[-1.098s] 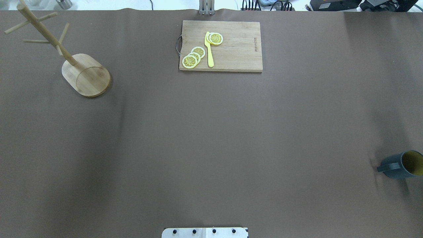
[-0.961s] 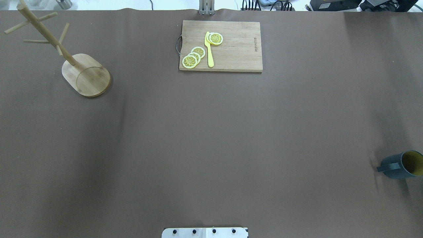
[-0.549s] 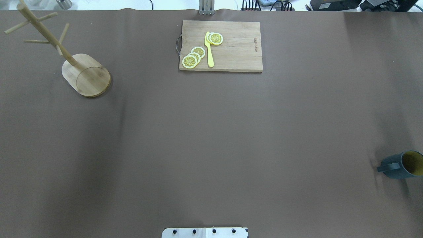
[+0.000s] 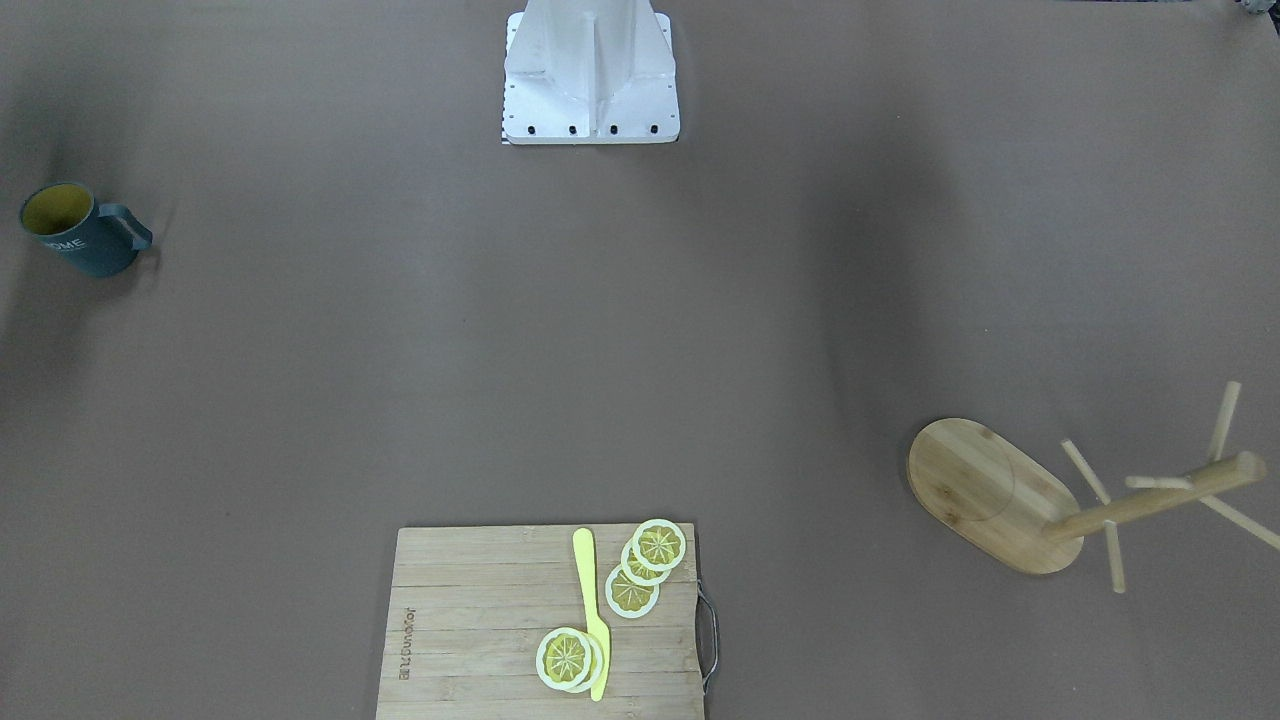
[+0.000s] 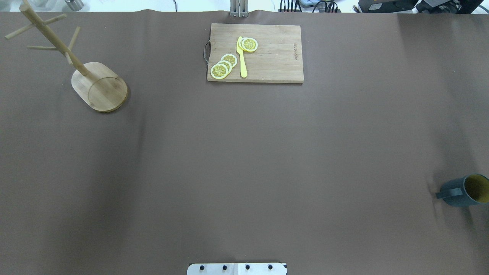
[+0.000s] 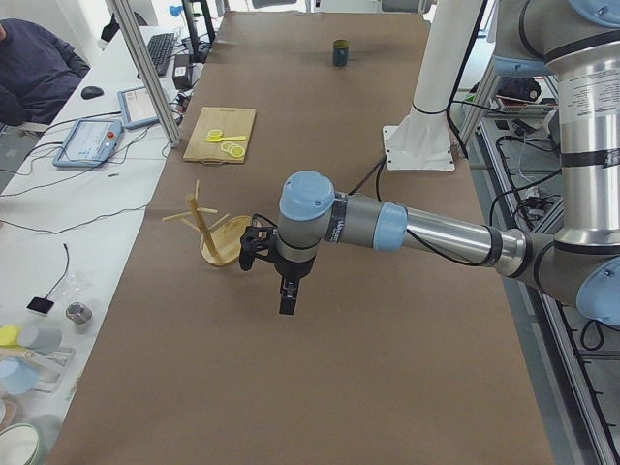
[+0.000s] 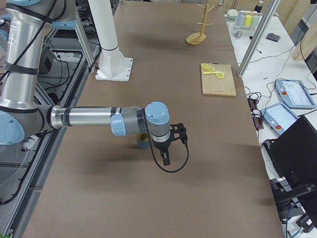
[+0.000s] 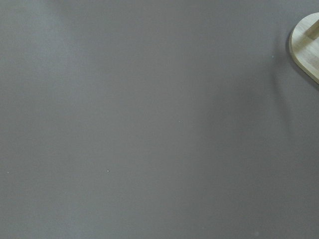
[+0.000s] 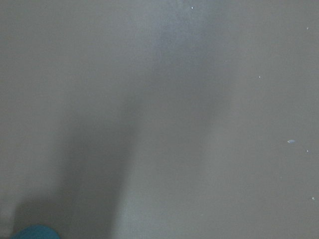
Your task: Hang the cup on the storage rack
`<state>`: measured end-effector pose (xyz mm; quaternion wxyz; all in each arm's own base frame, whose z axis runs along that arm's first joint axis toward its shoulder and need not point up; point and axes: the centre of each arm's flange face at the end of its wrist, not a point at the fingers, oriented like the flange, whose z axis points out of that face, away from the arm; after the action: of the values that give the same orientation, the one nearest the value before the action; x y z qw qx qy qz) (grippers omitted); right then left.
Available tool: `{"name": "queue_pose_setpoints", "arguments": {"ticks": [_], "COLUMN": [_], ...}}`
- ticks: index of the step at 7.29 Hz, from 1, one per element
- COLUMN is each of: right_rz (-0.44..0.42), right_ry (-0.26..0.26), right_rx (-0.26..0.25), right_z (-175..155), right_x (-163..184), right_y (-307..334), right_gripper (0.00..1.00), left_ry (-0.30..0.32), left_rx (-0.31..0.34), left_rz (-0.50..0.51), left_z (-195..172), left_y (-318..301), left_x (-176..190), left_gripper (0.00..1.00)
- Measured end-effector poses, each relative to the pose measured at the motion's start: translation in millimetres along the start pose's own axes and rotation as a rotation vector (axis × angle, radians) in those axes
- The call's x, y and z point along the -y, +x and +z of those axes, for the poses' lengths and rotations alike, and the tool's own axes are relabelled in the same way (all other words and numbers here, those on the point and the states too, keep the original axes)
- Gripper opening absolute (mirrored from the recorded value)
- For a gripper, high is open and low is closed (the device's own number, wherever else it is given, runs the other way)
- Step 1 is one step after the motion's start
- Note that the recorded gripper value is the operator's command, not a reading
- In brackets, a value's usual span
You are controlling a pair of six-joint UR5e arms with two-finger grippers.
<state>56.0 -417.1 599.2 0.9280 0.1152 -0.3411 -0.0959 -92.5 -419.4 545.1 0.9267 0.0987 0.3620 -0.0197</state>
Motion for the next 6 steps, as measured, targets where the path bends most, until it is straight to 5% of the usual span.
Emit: {"name": "queue_pose_setpoints", "arguments": {"ticks": [3, 6], "right_rz": [-0.016, -0.018], "right_ry": [0.045, 0.044], "right_rx": [0.0, 0.032], "right_z": [-15, -8], "right_x": [16, 2], "right_y": [-3, -2], "right_gripper": [1.0, 1.0], "left_ry": [0.133, 0.163], "left_rx": [-0.011, -0.017], "left_rz": [0.113, 0.147], "left_z": [5, 18], "left_y": [-4, -15], "left_x": [22, 32], "left_gripper": [0.99, 0.99]}}
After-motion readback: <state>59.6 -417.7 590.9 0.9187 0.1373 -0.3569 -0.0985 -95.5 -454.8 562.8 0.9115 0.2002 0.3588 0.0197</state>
